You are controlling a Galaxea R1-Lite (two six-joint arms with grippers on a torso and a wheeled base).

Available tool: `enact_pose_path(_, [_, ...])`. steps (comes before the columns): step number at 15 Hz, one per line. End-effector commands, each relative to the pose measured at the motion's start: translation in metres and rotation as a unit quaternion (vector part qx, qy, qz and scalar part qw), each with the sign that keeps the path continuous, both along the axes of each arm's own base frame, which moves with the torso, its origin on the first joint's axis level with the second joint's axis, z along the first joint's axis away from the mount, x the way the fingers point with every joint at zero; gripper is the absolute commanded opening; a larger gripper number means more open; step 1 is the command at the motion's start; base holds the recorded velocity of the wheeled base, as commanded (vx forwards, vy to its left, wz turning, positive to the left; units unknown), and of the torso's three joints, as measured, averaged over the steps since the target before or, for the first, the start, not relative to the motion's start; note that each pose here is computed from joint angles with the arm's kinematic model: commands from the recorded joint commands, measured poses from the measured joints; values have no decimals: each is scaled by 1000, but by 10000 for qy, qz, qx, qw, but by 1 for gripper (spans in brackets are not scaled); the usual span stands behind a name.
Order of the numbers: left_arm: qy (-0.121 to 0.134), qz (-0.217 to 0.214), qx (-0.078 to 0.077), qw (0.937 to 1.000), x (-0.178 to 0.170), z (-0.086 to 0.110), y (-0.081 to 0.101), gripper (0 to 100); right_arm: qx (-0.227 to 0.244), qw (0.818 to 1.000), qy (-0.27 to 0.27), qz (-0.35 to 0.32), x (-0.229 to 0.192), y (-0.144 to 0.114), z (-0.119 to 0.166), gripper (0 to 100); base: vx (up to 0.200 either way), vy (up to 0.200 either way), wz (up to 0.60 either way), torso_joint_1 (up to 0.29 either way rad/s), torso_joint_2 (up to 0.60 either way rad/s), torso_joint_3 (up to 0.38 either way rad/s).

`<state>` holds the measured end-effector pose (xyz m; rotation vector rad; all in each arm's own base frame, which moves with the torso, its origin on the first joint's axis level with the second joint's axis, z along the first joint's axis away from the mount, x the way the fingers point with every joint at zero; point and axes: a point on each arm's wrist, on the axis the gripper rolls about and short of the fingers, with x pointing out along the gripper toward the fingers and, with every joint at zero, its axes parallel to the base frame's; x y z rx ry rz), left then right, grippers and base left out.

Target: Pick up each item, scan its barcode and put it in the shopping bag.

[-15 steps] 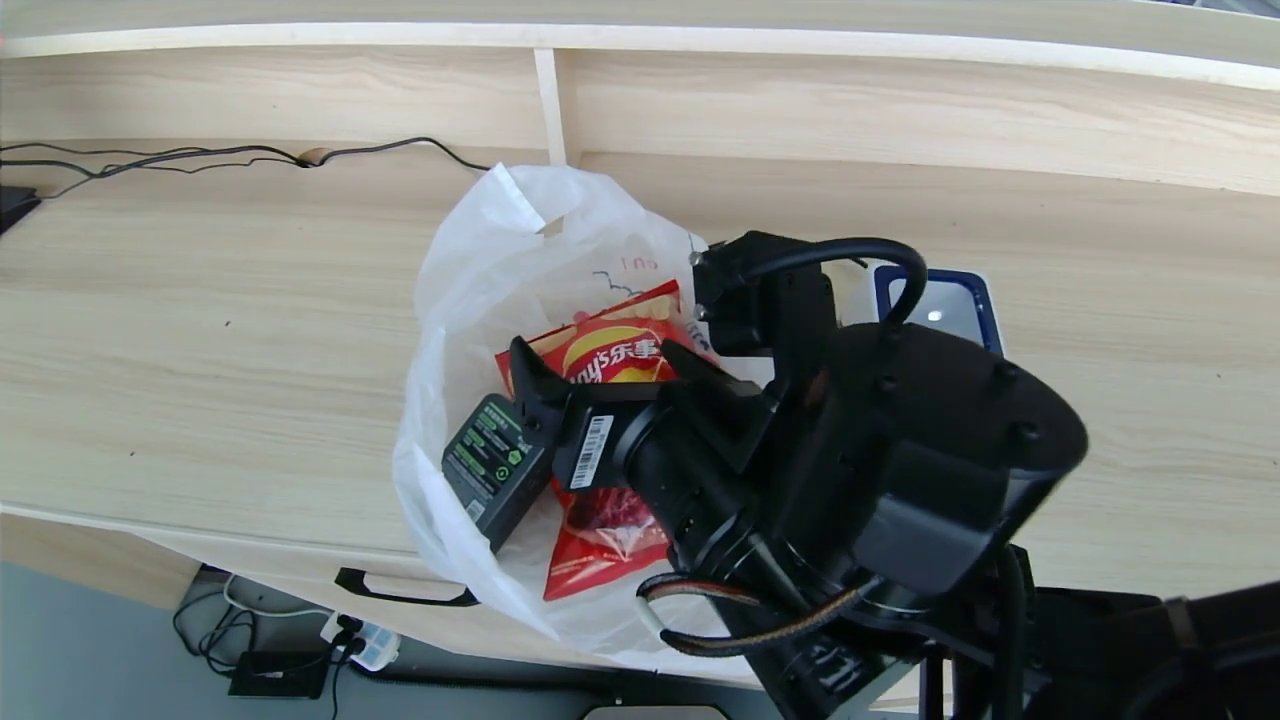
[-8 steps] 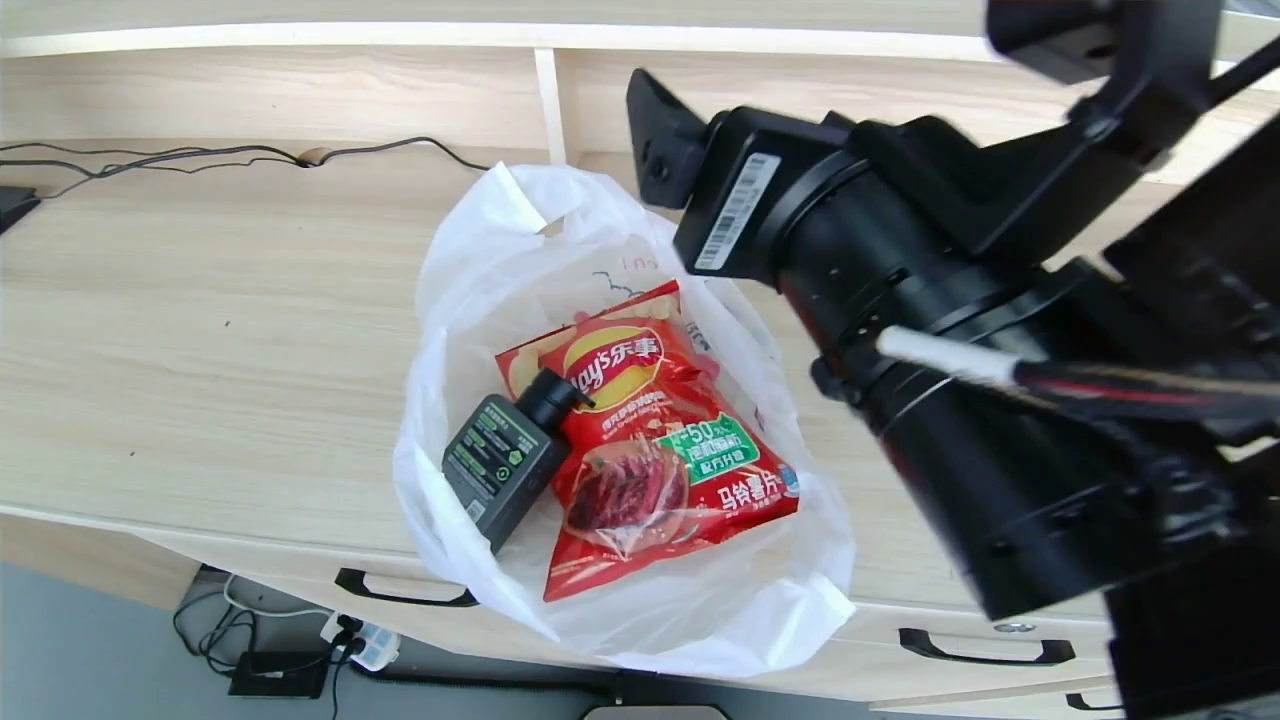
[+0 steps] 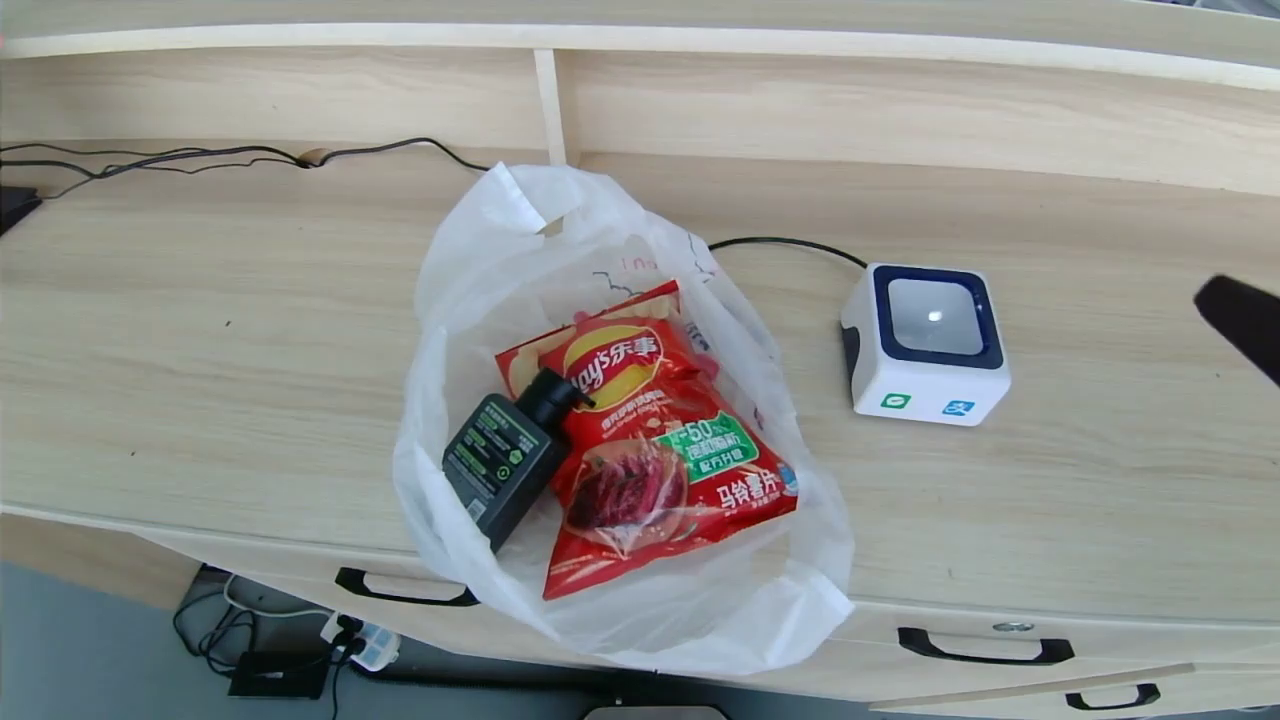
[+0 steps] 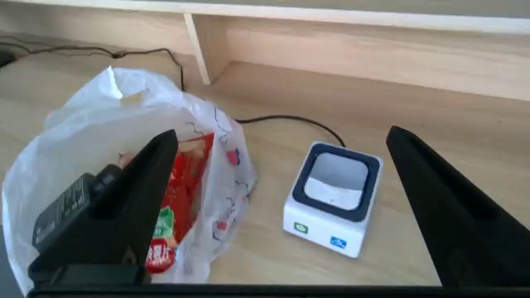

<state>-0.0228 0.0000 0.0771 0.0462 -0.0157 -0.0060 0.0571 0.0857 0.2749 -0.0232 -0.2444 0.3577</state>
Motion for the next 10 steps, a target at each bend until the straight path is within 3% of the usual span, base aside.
enact_pose_path(1, [1, 1, 7, 10000, 0, 0, 0, 100, -227, 9960, 396, 769, -40, -81, -85, 100, 0, 0, 0, 0, 0, 0])
enact_pose_path(3, [1, 2, 45, 10000, 0, 0, 0, 100, -48, 9914, 877, 968, -43, -89, -114, 100, 0, 0, 0, 0, 0, 0])
enact_pose_path(7, [-7, 2, 30, 10000, 0, 0, 0, 100, -349, 9849, 1379, 991, -48, -105, -186, 100, 0, 0, 0, 0, 0, 0])
enact_pose_path(10, [-7, 2, 30, 10000, 0, 0, 0, 100, -322, 9864, 1405, 794, -50, -111, -190, 100, 0, 0, 0, 0, 0, 0])
